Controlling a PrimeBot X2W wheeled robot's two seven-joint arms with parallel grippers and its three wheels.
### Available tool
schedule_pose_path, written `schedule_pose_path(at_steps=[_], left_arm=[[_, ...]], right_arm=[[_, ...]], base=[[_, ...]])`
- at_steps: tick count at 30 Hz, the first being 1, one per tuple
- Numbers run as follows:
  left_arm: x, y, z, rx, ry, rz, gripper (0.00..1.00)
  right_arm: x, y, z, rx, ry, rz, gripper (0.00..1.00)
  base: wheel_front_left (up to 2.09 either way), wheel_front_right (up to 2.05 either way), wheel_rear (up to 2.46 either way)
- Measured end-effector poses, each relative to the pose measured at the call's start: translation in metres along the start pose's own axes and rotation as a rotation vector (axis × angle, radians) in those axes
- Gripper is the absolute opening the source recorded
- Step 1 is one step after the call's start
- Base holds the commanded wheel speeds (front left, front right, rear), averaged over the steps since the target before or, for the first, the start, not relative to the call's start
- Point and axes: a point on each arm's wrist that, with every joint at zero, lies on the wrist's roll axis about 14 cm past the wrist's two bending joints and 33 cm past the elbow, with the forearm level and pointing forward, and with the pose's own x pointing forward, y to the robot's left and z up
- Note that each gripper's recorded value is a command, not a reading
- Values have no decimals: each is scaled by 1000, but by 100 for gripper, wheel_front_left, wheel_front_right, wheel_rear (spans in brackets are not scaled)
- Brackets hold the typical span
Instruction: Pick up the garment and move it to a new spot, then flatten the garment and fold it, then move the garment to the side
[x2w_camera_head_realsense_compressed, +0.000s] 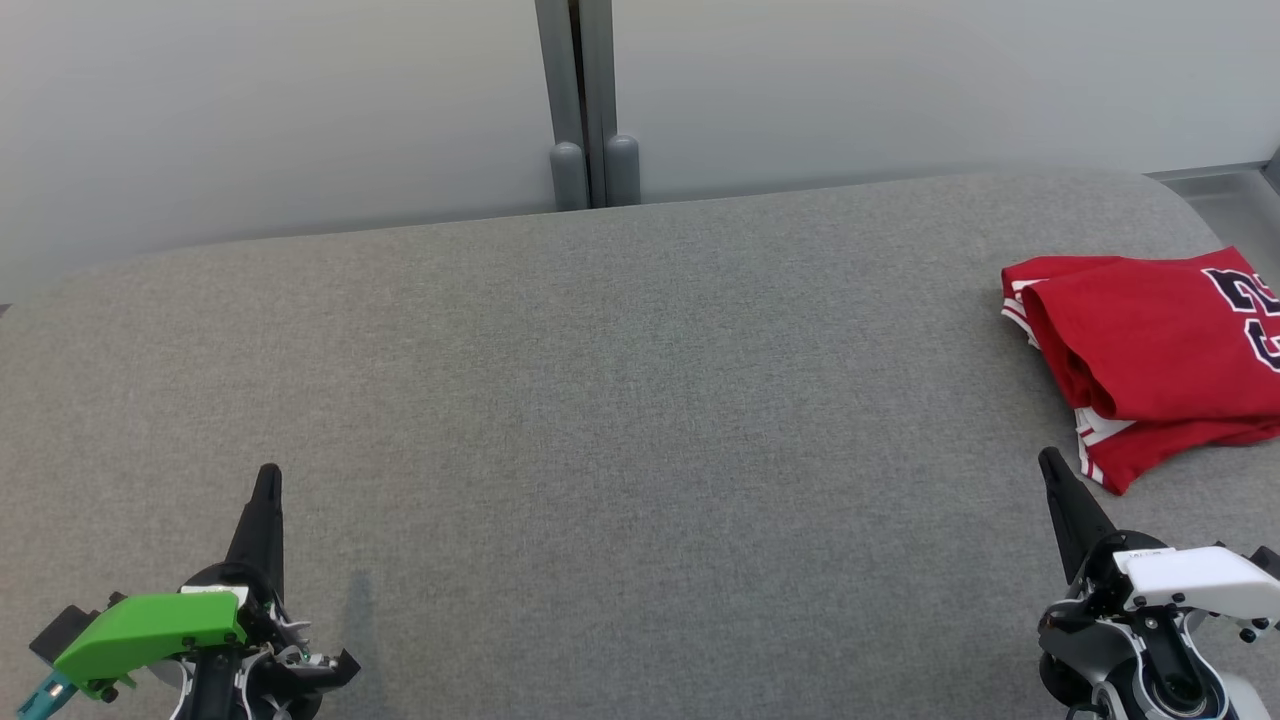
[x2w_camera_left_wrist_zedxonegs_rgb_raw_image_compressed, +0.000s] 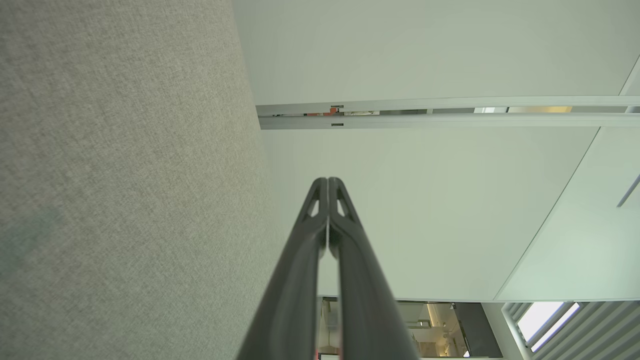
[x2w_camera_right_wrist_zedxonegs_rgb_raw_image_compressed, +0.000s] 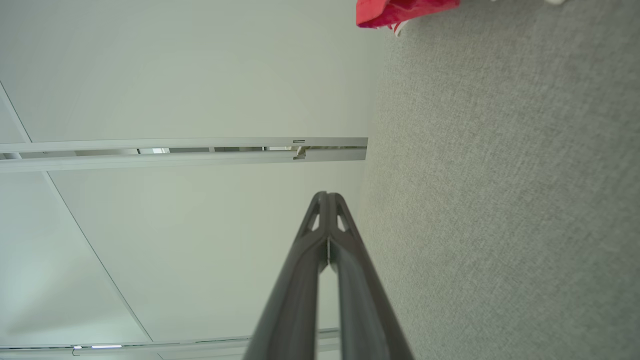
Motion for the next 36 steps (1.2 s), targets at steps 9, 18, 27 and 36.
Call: schedule_pose_path(at_steps=[9, 18, 27, 36], left_arm=[[0, 0, 0, 0, 0, 0, 0], [0, 0, 0, 0, 0, 0, 0], [0, 0, 0, 0, 0, 0, 0], [0, 0, 0, 0, 0, 0, 0]], right_arm=[[0, 0, 0, 0, 0, 0, 0], [0, 0, 0, 0, 0, 0, 0], [0, 0, 0, 0, 0, 0, 0], [0, 0, 0, 0, 0, 0, 0]], base=[[0, 0, 0], [0, 0, 0], [0, 0, 0], [0, 0, 0]])
